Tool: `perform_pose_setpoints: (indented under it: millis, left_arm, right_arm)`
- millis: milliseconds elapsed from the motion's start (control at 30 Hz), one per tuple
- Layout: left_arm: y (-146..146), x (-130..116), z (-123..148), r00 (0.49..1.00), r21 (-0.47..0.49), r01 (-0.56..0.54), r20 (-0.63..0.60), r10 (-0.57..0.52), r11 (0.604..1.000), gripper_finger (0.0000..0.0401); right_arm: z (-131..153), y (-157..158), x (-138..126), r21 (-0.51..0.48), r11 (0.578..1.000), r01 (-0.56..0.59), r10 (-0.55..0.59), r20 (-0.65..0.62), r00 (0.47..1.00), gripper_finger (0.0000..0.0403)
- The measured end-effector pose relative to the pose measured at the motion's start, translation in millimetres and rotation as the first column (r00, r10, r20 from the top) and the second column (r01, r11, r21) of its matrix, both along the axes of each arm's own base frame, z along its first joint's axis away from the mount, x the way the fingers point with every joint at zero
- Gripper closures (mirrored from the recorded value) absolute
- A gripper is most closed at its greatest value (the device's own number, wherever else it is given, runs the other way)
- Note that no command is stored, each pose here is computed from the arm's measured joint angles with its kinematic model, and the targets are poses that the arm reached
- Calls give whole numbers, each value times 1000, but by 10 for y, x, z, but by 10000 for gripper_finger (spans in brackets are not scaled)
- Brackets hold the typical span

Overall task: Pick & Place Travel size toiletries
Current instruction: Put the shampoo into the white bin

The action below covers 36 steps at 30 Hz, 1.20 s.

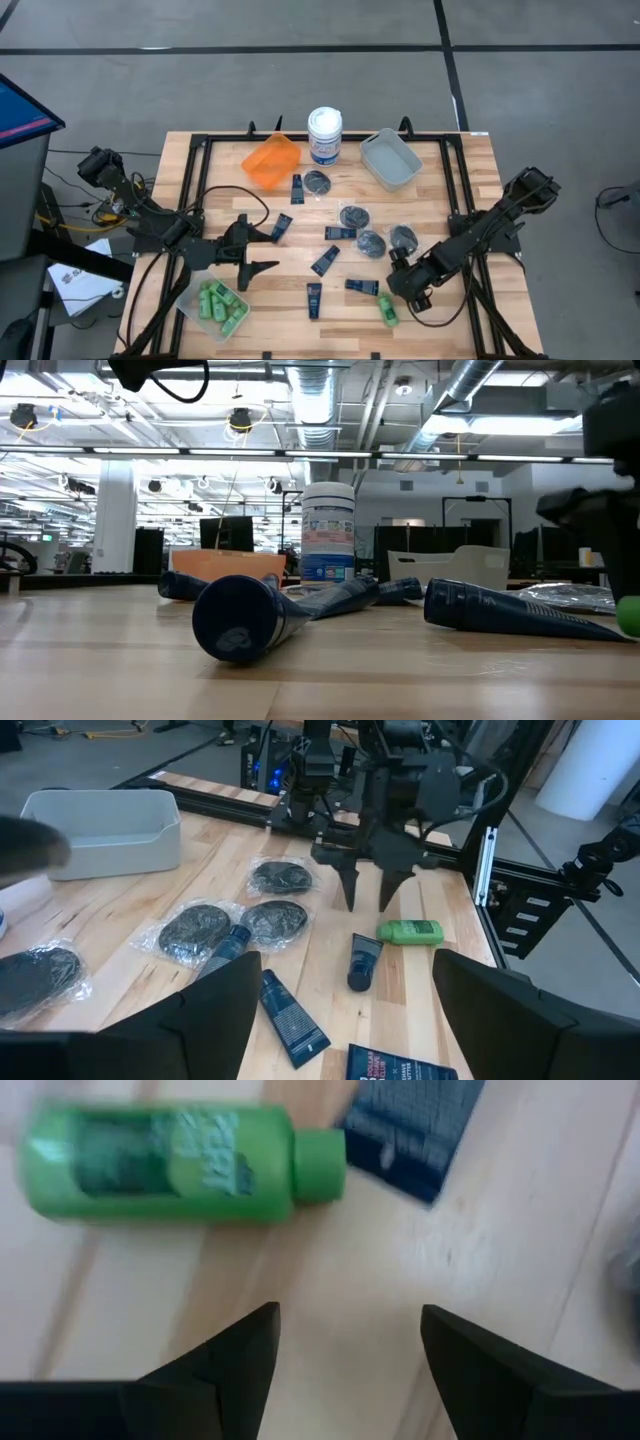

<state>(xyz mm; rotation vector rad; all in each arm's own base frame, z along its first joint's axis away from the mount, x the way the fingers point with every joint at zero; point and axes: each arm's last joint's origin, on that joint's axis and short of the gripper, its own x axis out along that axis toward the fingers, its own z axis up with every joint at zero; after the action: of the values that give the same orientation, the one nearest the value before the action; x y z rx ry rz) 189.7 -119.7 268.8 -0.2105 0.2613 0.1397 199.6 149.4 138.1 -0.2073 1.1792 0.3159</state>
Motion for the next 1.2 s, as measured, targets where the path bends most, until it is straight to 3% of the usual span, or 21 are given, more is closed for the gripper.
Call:
perform_pose_setpoints:
  millis: [100, 167, 233, 300, 400, 567, 867, 1200]
  left_arm:
    - [0, 0, 0, 1000, 0, 0, 0, 0, 1000, 109]
    - [0, 0, 0, 1000, 0, 0, 0, 0, 1000, 109]
    - [0, 0, 1, 1000, -1, 0, 1, 0, 1000, 109]
    - [0, 0, 2, 1000, 0, -3, 2, 3, 1000, 109]
    - [2, 0, 3, 1000, 1, -9, 4, 9, 1000, 109]
    - [2, 1, 3, 1000, 1, -9, 5, 9, 1000, 109]
    - [3, 1, 4, 1000, 1, -13, 6, 13, 1000, 109]
    - [3, 1, 3, 1000, 2, -12, 5, 12, 1000, 109]
  right_arm:
    - [116, -16, 17, 13, 999, 44, -44, -6, 999, 168]
    - [206, -34, 60, 58, 985, 162, -161, -18, 987, 168]
    - [288, -67, 101, 122, 935, 333, -330, -45, 943, 168]
    - [337, -102, 166, 186, 854, 486, -480, -77, 874, 168]
    - [358, -126, 258, 234, 766, 599, -590, -115, 799, 168]
    - [252, -13, 368, 211, 772, 600, -574, -175, 800, 168]
    - [136, 165, 664, 43, 781, 623, -598, -239, 765, 168]
    - [163, 235, 777, 1, 782, 623, -603, -251, 757, 168]
